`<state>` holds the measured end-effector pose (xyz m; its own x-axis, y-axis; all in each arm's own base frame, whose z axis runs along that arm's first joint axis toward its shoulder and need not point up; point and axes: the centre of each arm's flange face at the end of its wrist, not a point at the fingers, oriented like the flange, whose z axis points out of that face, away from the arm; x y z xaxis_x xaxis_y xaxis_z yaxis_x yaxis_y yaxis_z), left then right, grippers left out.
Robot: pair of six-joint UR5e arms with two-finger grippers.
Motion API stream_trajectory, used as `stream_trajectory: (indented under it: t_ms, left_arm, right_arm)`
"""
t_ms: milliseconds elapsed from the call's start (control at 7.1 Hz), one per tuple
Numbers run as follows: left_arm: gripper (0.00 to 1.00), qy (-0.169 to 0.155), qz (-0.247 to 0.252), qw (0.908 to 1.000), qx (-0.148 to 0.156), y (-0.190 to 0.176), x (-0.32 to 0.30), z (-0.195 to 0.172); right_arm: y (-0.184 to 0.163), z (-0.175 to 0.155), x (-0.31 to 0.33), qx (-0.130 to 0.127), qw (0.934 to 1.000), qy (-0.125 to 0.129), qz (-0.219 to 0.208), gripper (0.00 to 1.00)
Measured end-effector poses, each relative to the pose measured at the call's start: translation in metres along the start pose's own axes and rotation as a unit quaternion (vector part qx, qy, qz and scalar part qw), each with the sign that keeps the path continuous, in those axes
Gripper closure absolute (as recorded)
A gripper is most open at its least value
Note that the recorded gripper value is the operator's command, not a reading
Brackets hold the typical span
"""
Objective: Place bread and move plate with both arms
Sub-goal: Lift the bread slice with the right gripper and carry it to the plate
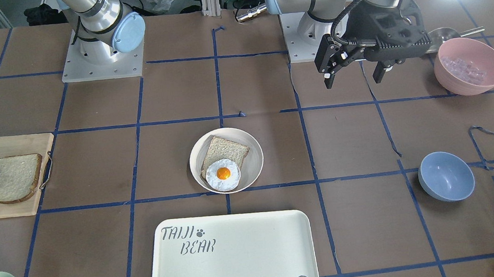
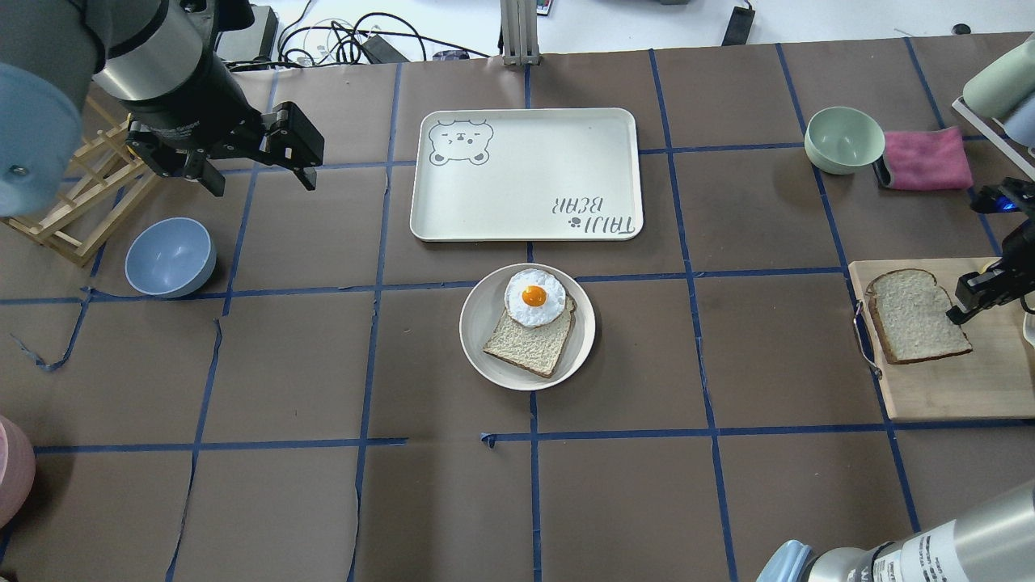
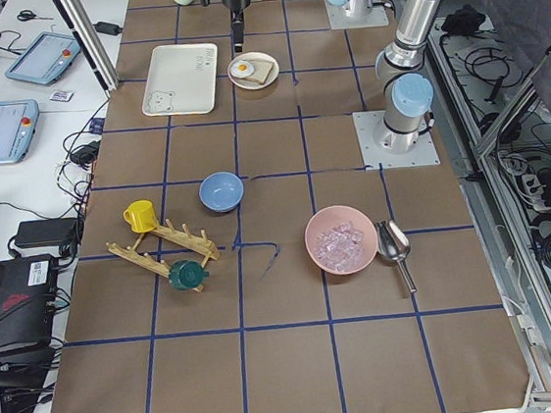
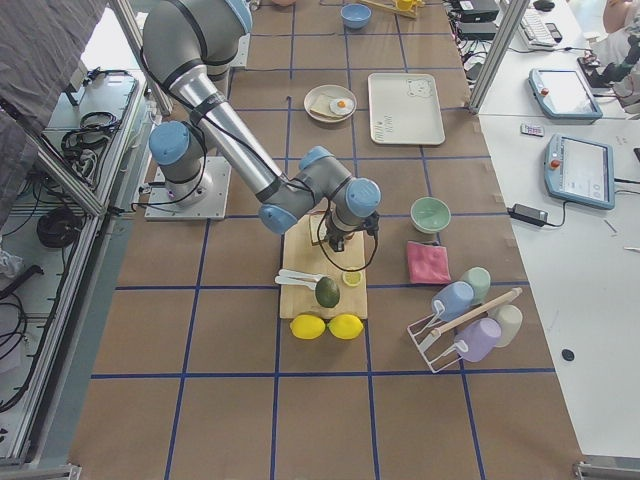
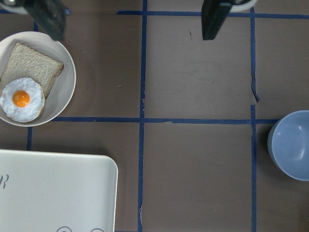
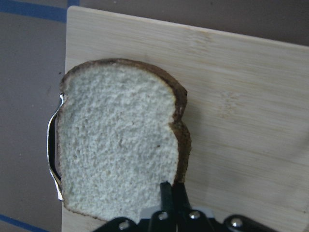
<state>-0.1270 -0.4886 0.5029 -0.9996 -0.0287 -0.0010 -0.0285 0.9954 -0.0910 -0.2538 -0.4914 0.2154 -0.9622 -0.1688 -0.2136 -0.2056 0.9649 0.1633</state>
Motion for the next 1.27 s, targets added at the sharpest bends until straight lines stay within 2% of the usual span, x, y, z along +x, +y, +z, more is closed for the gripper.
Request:
stream_trajectory:
  t_ms: [282,704,986,1127,1268]
  left_arm:
    - [0.0,0.001,0.0,1.0,0.0,0.0,0.0,0.0]
    - [0.0,0.001,0.0,1.0,0.0,0.0,0.0,0.0]
    - [0.0,0.001,0.0,1.0,0.0,0.0,0.0,0.0]
    - [0.0,0.001,0.0,1.0,0.0,0.0,0.0,0.0]
    - [0.0,0.001,0.0,1.0,0.0,0.0,0.0,0.0]
  right_arm:
    - [0.003,-0.016,-0.008,0.004,0.9999,0.016,0.0,1.0]
    - [0.001,-0.074,-0.058,0.027,0.9976,0.063,-0.011,1.0]
    - [-0.024,-0.123,-0.111,0.026,0.9974,0.067,-0.007,1.0]
    - [-0.046,-0.139,-0.154,0.024,0.9979,0.06,-0.004,1.0]
    - [-0.067,-0.142,-0.208,0.024,0.999,0.037,0.009,1.0]
